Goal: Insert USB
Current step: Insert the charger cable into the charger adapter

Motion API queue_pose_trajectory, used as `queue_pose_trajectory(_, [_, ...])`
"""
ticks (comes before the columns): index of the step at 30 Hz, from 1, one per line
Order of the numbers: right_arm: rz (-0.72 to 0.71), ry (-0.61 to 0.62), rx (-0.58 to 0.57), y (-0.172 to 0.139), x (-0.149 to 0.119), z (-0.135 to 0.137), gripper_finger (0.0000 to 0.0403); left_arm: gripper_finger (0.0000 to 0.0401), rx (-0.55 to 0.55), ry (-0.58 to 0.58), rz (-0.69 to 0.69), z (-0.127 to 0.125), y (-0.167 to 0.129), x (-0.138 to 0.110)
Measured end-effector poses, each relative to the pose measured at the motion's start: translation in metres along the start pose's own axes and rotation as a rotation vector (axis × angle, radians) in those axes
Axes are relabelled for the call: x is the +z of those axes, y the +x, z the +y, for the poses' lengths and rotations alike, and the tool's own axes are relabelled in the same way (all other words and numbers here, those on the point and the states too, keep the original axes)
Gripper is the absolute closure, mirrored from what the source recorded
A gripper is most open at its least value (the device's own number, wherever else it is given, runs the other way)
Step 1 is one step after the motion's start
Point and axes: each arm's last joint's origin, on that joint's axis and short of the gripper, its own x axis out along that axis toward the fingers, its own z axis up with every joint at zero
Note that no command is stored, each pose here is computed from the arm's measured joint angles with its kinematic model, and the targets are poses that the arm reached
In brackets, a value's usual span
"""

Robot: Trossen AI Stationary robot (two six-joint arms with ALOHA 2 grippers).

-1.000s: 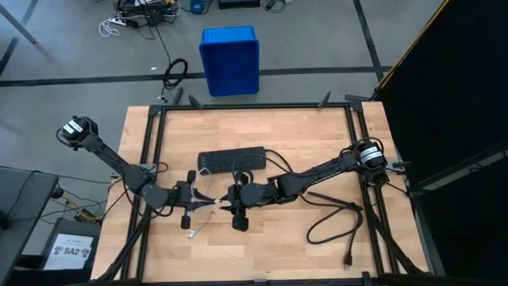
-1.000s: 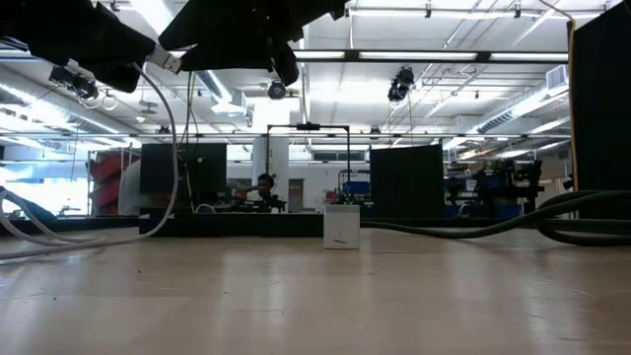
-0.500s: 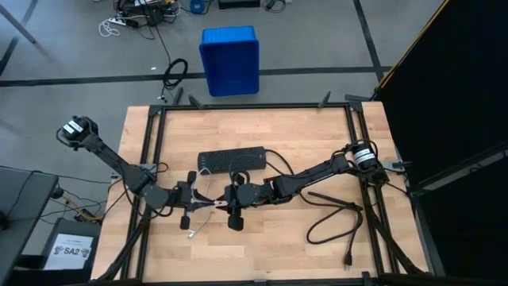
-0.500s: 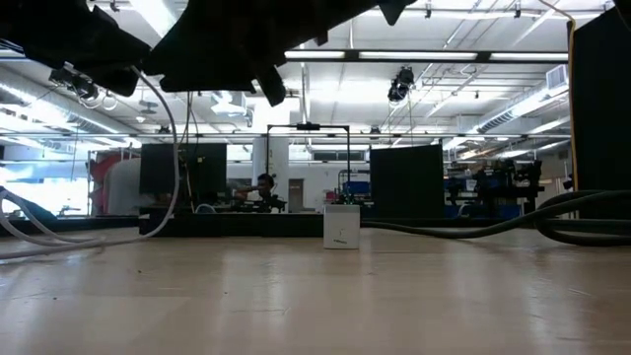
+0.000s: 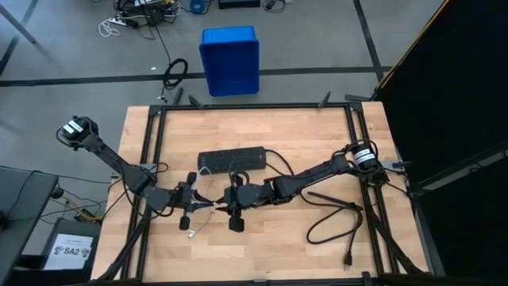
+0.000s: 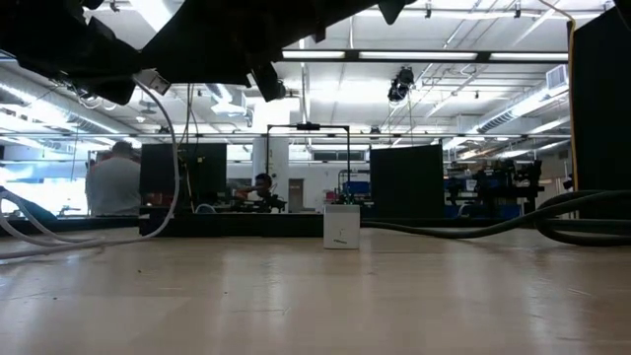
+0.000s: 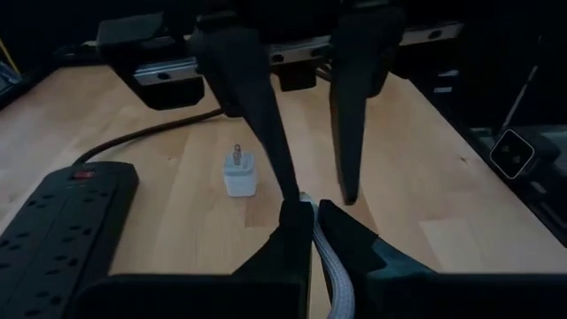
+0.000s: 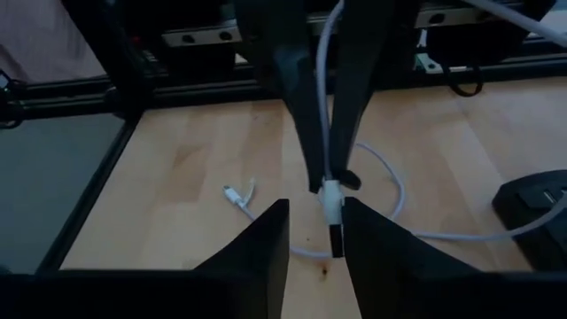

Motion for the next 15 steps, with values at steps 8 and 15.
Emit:
queue_pose_trajectory(8, [-0.006,-0.019,-0.012,0.0000,0.0004,-0.0003,0.0364,0.0401,-0.001,-0.003,-0.006,-0.0001,0.0000,0.0006])
queue_pose_trajectory(15, [-0.005,-0.062,-0.015,0.0001,0.0004,-0.0008,0.0399,0.0401,0.001,0.002,-0.006,-0.0001,0.0000,0.0006])
